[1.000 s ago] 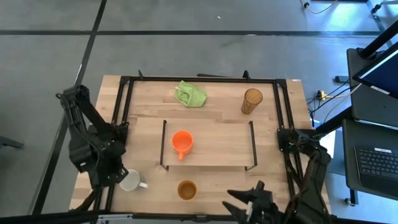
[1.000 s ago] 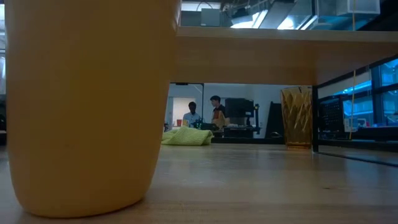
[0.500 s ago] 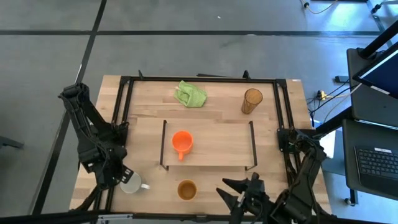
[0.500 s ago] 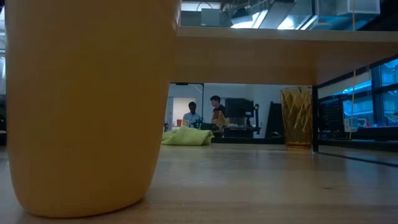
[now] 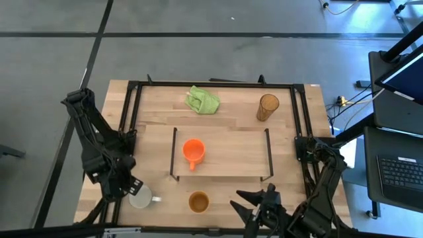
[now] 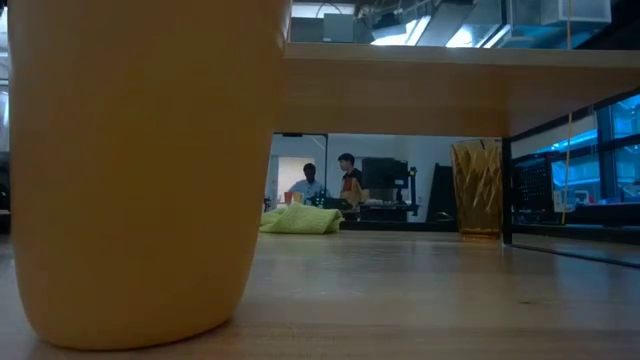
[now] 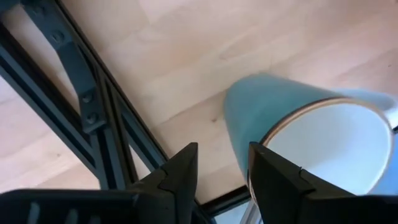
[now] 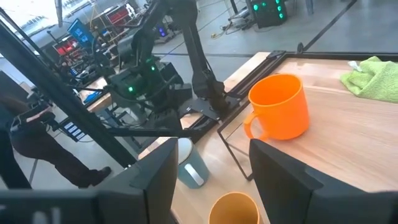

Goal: Stack small to large cups/mugs on shelf
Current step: Put the blue mug on the shelf

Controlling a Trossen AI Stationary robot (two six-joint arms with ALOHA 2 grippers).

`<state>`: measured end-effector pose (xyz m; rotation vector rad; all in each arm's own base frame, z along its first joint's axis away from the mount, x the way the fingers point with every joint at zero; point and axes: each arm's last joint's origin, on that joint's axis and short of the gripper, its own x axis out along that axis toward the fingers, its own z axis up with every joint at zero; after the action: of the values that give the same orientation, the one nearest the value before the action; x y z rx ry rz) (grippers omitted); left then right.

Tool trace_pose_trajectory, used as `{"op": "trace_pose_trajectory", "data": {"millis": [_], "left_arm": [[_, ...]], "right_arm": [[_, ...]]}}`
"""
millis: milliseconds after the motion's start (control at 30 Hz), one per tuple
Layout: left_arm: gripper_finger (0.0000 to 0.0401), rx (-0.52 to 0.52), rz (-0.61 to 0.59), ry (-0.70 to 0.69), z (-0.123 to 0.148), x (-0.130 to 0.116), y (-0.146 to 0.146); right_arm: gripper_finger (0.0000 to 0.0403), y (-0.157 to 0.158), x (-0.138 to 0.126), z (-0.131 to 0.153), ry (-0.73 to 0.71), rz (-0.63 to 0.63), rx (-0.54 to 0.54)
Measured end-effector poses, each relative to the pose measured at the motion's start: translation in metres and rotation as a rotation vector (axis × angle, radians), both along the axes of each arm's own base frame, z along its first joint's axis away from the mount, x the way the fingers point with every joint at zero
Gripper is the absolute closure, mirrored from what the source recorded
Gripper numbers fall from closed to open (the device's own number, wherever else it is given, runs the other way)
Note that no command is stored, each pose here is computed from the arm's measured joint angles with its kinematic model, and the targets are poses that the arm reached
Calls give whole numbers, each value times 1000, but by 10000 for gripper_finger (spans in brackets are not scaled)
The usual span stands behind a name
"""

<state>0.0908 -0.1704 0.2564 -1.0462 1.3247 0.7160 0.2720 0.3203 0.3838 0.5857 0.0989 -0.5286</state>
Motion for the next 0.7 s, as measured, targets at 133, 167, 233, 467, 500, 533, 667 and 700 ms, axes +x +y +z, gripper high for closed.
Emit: {"op": "trace_pose_trajectory", "data": {"millis": [133,167,233,467,500,533,667,700], "left_arm": [[267,-16,11,-8,10,2,0],[267,-33,13,-16,14,2,-3],[267,-60,10,-37,22,4,-8],[267,-27,5,-16,26,17,-35],[267,-19,-5,6,22,17,-38],[267,-7,-13,32,19,16,-40],[267,19,-19,85,14,14,-41],[267,17,-18,83,15,14,-40]], "right_arm": [[203,-2,1,-1,17,4,0],[203,-2,2,-1,19,5,2],[203,-2,2,-1,21,5,3],[203,-2,2,-1,24,6,0],[203,-2,2,-1,25,6,-1],[203,-2,2,-1,27,6,-4],[203,-4,2,-2,33,3,-12],[203,-4,3,-2,32,1,-13]]}}
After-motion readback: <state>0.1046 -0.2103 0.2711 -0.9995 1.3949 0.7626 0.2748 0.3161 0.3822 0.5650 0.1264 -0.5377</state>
